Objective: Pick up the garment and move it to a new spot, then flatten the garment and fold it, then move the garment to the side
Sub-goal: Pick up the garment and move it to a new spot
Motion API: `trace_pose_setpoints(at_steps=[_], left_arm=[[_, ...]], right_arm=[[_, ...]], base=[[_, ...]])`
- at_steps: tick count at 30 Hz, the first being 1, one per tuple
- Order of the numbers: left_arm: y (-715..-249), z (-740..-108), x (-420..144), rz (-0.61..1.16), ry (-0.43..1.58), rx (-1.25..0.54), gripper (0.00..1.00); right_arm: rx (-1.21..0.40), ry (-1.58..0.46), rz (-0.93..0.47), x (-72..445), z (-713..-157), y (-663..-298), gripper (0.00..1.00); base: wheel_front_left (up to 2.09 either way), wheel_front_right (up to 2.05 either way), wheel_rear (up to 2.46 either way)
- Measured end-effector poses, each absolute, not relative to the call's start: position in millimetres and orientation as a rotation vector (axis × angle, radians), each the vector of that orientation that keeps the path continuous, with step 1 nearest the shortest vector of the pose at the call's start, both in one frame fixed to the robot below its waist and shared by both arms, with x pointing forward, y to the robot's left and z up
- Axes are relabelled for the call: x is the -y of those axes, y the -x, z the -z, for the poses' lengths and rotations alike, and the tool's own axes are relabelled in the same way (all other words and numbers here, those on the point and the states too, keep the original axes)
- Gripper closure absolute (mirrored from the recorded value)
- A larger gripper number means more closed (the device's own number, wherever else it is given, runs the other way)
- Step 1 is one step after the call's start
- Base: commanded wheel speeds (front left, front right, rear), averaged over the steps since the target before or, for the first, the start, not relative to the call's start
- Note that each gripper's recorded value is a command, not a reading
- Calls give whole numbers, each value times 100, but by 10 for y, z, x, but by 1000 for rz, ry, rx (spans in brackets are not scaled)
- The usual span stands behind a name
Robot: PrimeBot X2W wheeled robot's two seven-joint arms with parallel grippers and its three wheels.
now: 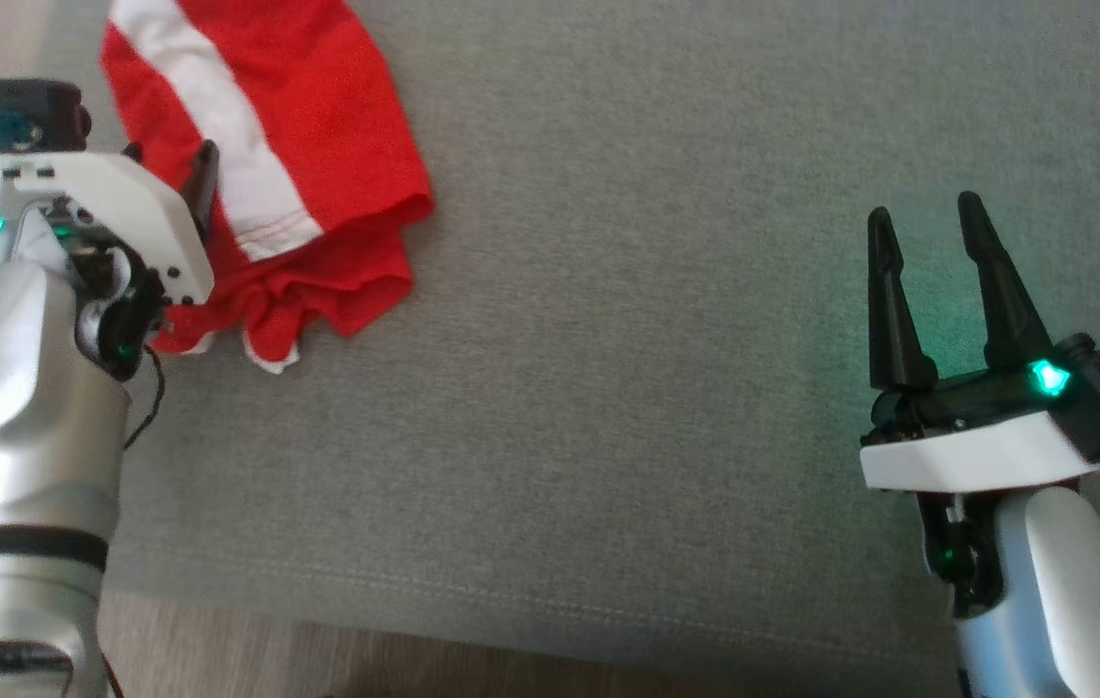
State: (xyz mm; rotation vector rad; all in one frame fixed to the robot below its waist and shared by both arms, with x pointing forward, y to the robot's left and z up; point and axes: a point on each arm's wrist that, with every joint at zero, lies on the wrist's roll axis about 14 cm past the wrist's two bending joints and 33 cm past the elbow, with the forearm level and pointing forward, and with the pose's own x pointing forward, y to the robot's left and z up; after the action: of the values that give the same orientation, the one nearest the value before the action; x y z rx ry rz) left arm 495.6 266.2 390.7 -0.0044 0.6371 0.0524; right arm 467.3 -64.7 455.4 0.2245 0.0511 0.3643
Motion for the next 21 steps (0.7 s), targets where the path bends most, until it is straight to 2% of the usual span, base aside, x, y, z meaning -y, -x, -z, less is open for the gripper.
trace_pose_setpoints(at_steps=[6, 11, 12, 13, 21], left_arm=[[-5051, -3534, -2539, -14, 20, -814, 0], [-5155, -3459, -2459, 17, 18, -879, 0], [-5159, -3445, -2429, 24, 28, -892, 3], [-5169, -3446, -2415, 31, 30, -898, 100], [-5194, -3638, -2291, 52, 84, -756, 100]], right_arm=[[-63, -220, -326, 786, -4441, -4734, 0], [-63, -212, -300, 885, -4415, -4752, 0], [-62, -212, -297, 898, -4417, -4751, 0], [-60, -211, -294, 909, -4419, -4748, 0], [-20, -210, -292, 931, -4594, -4679, 0]], base=[[0, 0, 0], [0, 0, 0], [0, 0, 0], [0, 0, 0], [0, 0, 0]])
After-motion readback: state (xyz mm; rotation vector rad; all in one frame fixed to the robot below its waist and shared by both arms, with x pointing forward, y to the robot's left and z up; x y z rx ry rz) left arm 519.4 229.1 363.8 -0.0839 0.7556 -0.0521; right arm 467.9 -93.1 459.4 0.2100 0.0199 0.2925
